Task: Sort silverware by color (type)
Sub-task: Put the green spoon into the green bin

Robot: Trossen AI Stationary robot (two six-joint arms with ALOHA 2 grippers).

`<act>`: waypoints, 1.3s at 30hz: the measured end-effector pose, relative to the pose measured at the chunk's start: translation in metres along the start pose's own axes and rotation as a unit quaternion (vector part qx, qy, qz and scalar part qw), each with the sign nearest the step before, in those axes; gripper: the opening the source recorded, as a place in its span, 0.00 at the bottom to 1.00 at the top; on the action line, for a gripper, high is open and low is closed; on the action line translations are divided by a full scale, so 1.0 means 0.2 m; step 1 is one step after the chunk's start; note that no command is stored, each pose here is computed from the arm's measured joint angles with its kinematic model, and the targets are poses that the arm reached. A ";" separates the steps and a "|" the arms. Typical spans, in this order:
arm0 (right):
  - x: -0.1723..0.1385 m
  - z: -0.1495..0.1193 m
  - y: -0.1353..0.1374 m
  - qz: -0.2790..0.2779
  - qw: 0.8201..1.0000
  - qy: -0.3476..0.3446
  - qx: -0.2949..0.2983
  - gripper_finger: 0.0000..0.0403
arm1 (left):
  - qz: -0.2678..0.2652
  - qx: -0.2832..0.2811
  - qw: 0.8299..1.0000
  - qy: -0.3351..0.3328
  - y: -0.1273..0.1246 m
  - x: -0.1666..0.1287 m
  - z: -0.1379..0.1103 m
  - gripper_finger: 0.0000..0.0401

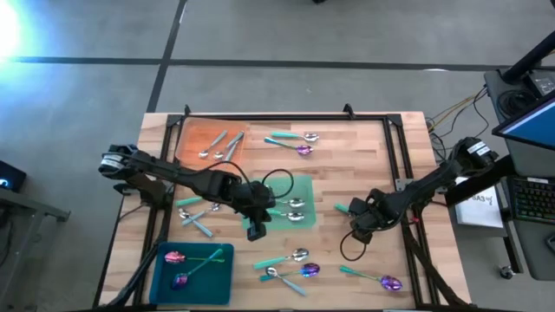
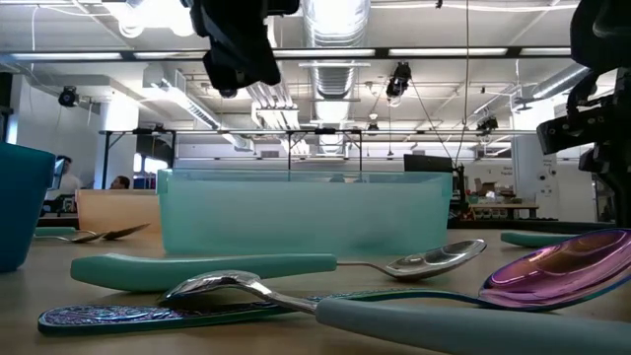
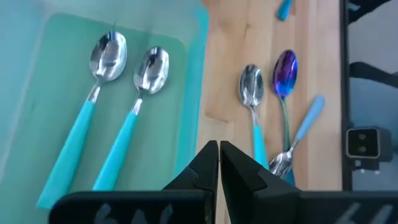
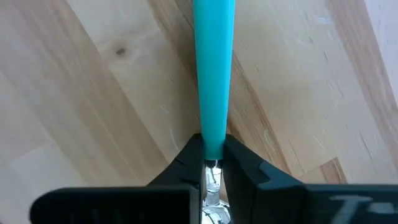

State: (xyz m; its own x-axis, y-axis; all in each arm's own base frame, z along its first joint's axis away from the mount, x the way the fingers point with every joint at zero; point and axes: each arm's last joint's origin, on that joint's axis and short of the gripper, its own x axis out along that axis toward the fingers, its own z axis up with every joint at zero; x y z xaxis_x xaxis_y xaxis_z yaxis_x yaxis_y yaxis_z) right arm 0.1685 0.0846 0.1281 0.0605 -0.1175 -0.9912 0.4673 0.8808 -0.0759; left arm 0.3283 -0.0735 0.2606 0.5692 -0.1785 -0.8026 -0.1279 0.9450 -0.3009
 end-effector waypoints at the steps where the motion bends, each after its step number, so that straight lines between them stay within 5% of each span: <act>1: 0.00 0.00 0.00 0.000 1.000 0.000 0.000 0.06 | 0.001 0.001 1.000 0.002 -0.01 0.00 -0.01 0.00; 12: -0.09 0.01 0.00 0.047 0.998 -0.027 -0.009 0.06 | 0.079 -0.031 0.996 -0.008 -0.09 0.04 -0.13 0.00; 28: -0.14 0.03 0.01 0.083 0.996 -0.041 -0.003 0.06 | 0.070 -0.005 0.998 0.009 -0.08 0.06 -0.15 0.00; 35: -0.24 0.09 0.06 0.093 0.991 -0.092 -0.027 0.06 | 0.082 0.050 0.988 -0.117 -0.09 0.09 -0.09 0.00; 39: -0.34 0.15 0.10 0.078 0.980 -0.177 -0.053 0.06 | 0.129 0.127 0.958 -0.221 -0.09 0.10 -0.04 0.00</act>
State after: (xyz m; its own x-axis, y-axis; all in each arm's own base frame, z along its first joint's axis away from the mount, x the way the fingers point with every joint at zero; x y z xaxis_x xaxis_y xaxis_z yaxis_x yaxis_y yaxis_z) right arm 0.2008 0.0962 0.1964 0.4349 -0.1134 -0.8933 0.3346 0.9414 0.0434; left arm 0.3358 -0.0956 0.2463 0.8403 0.1503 -0.5208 -0.1407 0.9883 0.0580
